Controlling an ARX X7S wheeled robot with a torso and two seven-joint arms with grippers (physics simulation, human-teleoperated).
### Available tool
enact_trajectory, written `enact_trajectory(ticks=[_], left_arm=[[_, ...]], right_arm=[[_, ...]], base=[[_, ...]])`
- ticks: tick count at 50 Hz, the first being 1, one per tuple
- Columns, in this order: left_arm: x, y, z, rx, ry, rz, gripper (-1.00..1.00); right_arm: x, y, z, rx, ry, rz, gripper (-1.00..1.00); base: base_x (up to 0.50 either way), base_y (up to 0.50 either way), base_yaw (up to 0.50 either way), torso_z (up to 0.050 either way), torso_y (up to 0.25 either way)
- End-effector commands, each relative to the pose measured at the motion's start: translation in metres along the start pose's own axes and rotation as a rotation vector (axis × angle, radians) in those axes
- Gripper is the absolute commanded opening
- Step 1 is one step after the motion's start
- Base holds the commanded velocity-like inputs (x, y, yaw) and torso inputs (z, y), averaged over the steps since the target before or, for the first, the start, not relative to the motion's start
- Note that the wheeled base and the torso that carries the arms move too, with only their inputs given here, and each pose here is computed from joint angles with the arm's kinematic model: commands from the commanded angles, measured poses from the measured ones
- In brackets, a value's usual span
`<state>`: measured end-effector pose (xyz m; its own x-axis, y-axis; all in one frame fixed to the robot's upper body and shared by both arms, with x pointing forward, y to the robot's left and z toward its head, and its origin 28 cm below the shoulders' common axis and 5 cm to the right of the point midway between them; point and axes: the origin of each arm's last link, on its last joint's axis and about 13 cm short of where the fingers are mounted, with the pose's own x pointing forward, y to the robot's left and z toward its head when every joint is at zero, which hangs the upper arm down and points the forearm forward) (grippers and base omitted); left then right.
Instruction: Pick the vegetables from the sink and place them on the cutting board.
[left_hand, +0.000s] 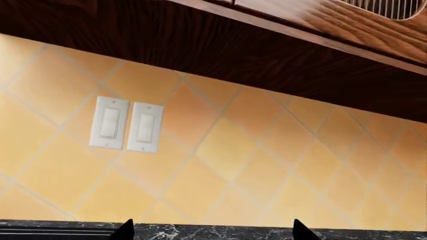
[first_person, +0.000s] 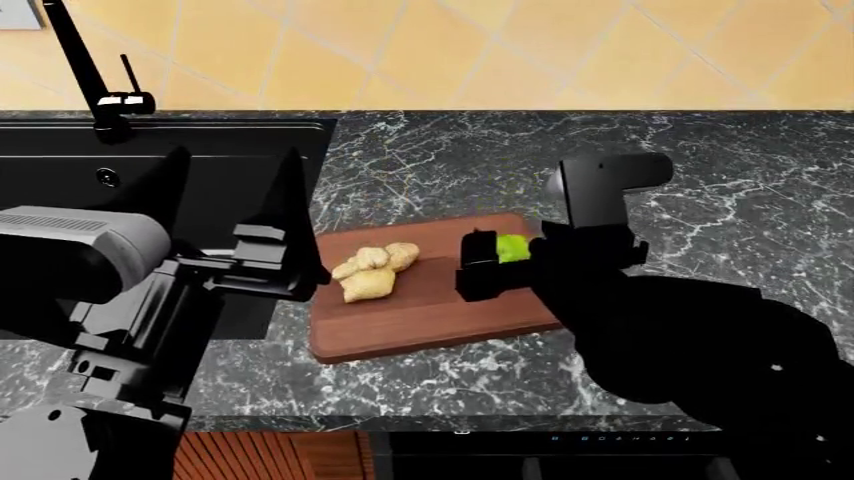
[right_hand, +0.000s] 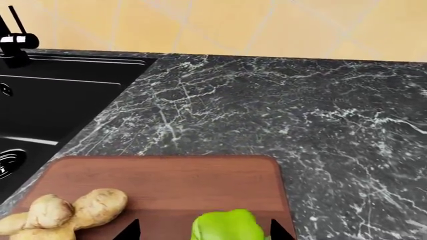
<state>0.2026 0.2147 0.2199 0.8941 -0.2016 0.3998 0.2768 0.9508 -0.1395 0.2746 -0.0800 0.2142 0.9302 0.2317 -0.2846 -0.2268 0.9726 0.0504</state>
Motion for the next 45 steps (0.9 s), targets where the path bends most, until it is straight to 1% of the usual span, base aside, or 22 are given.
enact_trajectory(ticks=[1, 11, 17, 22, 26, 30, 34, 39, 45], left_arm=[[0.0, 0.0, 0.0, -0.003, 0.005, -0.005, 1.0], [0.0, -0.001, -0.001, -0.001, 0.008, -0.01, 1.0], [0.0, -0.001, -0.002, 0.001, 0.01, -0.01, 1.0], [0.0, -0.002, -0.002, 0.004, 0.009, -0.01, 1.0], [0.0, -0.003, -0.003, 0.012, 0.011, -0.012, 1.0], [0.001, -0.004, -0.004, 0.026, -0.002, 0.006, 1.0], [0.002, -0.003, -0.002, 0.029, -0.034, 0.047, 1.0], [0.0, -0.004, 0.0, 0.029, -0.068, 0.075, 1.0], [-0.004, -0.009, 0.002, 0.048, -0.1, 0.074, 1.0]], right_arm=[[-0.01, 0.002, 0.011, -0.035, -0.071, -0.015, 1.0], [-0.028, 0.001, 0.026, -0.04, -0.144, -0.02, 1.0], [-0.057, 0.007, 0.032, -0.098, -0.285, -0.025, 1.0], [-0.079, 0.011, 0.019, -0.139, -0.421, -0.044, 1.0], [-0.094, 0.011, 0.001, -0.145, -0.519, -0.049, 1.0], [-0.106, 0.01, -0.015, -0.146, -0.583, -0.059, 1.0], [-0.115, 0.01, -0.026, -0.139, -0.627, -0.074, 1.0], [-0.118, 0.007, -0.036, -0.13, -0.637, -0.079, 1.0], [-0.128, 0.002, -0.038, -0.101, -0.659, -0.1, 1.0]], base=[[0.0, 0.0, 0.0, 0.0, 0.0], [0.0, 0.0, 0.0, 0.0, 0.0], [0.0, 0.0, 0.0, 0.0, 0.0], [0.0, 0.0, 0.0, 0.0, 0.0], [0.0, 0.0, 0.0, 0.0, 0.0], [0.0, 0.0, 0.0, 0.0, 0.0], [0.0, 0.0, 0.0, 0.0, 0.0], [0.0, 0.0, 0.0, 0.0, 0.0], [0.0, 0.0, 0.0, 0.0, 0.0]])
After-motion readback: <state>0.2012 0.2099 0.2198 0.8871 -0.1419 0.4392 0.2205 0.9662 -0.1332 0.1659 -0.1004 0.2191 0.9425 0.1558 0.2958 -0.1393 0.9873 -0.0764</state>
